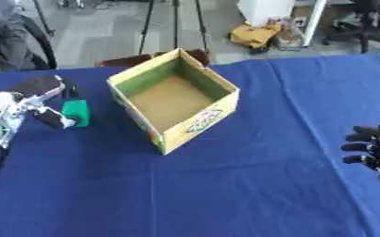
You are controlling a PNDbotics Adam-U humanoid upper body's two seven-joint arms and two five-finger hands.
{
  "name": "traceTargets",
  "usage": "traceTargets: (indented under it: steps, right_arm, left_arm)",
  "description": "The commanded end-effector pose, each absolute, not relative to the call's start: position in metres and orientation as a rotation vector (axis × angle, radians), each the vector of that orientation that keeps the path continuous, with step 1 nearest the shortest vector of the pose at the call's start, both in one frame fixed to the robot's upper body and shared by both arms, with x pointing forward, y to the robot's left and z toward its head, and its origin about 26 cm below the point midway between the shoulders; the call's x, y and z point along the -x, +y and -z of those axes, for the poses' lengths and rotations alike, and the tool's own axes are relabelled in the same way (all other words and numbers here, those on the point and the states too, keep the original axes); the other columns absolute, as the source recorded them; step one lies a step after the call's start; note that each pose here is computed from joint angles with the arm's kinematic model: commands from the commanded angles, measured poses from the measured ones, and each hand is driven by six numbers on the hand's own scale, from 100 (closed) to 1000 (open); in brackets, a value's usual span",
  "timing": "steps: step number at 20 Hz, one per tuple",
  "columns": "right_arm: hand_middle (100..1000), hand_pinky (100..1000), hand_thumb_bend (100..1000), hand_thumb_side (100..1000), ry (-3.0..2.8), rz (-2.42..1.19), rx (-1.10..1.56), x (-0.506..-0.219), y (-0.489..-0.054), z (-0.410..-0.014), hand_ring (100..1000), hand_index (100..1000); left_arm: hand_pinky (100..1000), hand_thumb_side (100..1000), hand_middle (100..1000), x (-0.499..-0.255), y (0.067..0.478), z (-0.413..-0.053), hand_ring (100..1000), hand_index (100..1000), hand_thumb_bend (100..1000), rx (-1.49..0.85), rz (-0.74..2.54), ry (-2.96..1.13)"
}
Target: Pick up objects on the table and place them in the box.
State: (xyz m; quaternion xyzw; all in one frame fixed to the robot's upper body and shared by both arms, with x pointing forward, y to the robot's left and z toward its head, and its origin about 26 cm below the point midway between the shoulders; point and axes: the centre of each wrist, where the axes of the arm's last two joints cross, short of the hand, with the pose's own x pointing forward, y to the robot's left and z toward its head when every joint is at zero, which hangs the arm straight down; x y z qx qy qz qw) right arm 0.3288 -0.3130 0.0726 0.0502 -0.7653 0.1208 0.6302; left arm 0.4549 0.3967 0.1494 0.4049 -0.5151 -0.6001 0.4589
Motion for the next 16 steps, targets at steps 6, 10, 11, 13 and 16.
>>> traceTargets:
  steps: [6,10,11,13,16]
  right_arm:
    - [682,609,100,923,-1.784,-0.314,-0.108,-0.334,-0.314,-0.086,702,819]
    - [682,609,100,924,-1.787,-0.314,-0.106,-0.334,-0.313,-0.087,702,819]
    - [682,609,100,924,-1.789,-0.313,-0.105,-0.334,-0.313,-0.087,702,819]
    - [682,609,100,925,-1.790,-0.312,-0.105,-0.335,-0.313,-0.087,702,819]
    - [682,609,100,924,-1.789,-0.311,-0.105,-0.335,-0.313,-0.087,702,819]
  left_arm:
    - [700,263,670,-0.455,0.412,-0.181,689,758,416,-1.003,1.468,-1.239]
    - [698,287,654,-0.453,0.418,-0.185,672,755,417,-0.987,1.475,-1.200]
    - [697,286,650,-0.453,0.419,-0.186,668,754,416,-0.986,1.475,-1.193]
    - [687,282,631,-0.452,0.420,-0.186,647,749,413,-0.984,1.473,-1.184]
    - [667,260,614,-0.451,0.422,-0.185,626,743,406,-0.983,1.471,-1.173]
